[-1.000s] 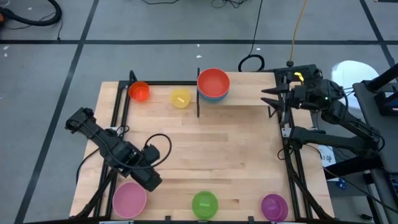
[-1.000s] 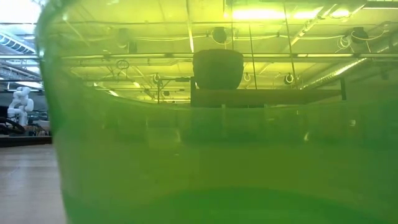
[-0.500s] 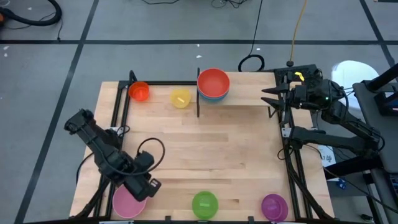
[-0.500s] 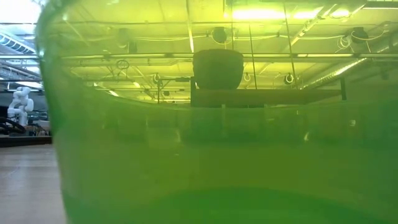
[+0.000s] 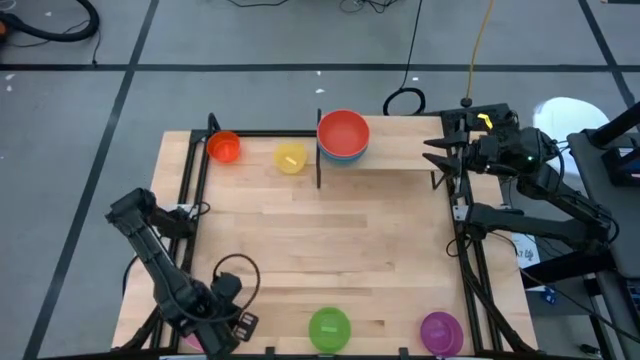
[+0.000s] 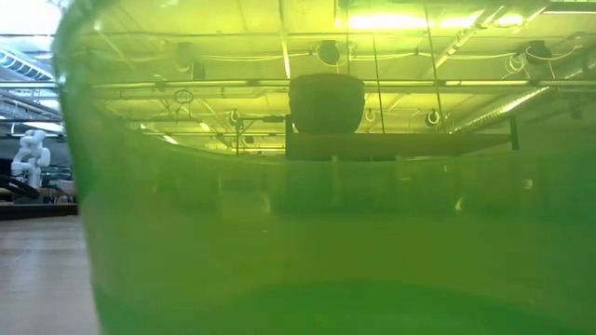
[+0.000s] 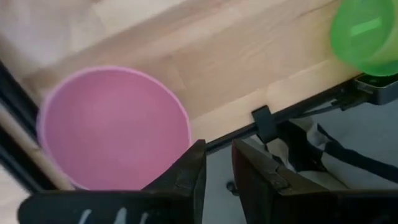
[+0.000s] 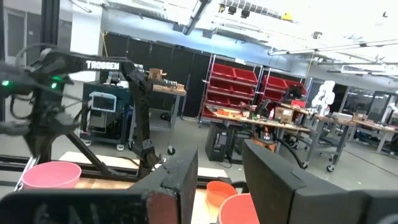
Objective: Place and stack bowls onto a shelf
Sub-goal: Stack the pink bowl on top of the orange bowl on the shelf
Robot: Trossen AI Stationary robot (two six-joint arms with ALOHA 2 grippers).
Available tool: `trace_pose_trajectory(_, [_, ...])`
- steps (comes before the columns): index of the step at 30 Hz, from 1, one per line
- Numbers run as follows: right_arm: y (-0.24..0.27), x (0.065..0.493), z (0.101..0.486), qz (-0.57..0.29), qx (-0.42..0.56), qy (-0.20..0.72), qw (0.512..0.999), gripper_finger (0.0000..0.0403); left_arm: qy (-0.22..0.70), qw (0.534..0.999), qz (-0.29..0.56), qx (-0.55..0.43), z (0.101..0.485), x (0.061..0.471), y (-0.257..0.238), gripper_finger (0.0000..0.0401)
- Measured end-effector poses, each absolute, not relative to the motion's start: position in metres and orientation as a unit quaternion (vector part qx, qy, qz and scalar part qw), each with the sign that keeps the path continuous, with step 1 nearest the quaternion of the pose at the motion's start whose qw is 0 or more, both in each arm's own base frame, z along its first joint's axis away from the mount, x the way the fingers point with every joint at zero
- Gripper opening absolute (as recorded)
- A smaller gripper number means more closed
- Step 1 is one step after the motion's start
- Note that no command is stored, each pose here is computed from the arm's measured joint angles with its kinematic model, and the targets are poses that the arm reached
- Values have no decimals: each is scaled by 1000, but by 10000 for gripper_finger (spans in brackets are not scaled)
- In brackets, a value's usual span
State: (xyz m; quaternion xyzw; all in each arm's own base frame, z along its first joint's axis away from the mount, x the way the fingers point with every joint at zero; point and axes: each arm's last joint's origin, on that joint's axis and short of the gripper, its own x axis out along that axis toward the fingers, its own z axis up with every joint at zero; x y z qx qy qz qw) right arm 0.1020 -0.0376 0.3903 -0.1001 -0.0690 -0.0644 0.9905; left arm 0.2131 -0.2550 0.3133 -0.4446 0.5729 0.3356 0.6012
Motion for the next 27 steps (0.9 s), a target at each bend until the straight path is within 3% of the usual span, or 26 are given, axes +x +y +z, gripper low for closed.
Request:
trace_pose_trajectory(15, [-38, 102, 390, -65, -104, -69, 990, 118, 579, 607, 285, -464, 246, 208, -283, 81])
trace_pose_trajectory(27, [-38, 102, 390, -65, -104, -70, 990, 118, 609, 593, 297, -435, 231, 200, -280, 81])
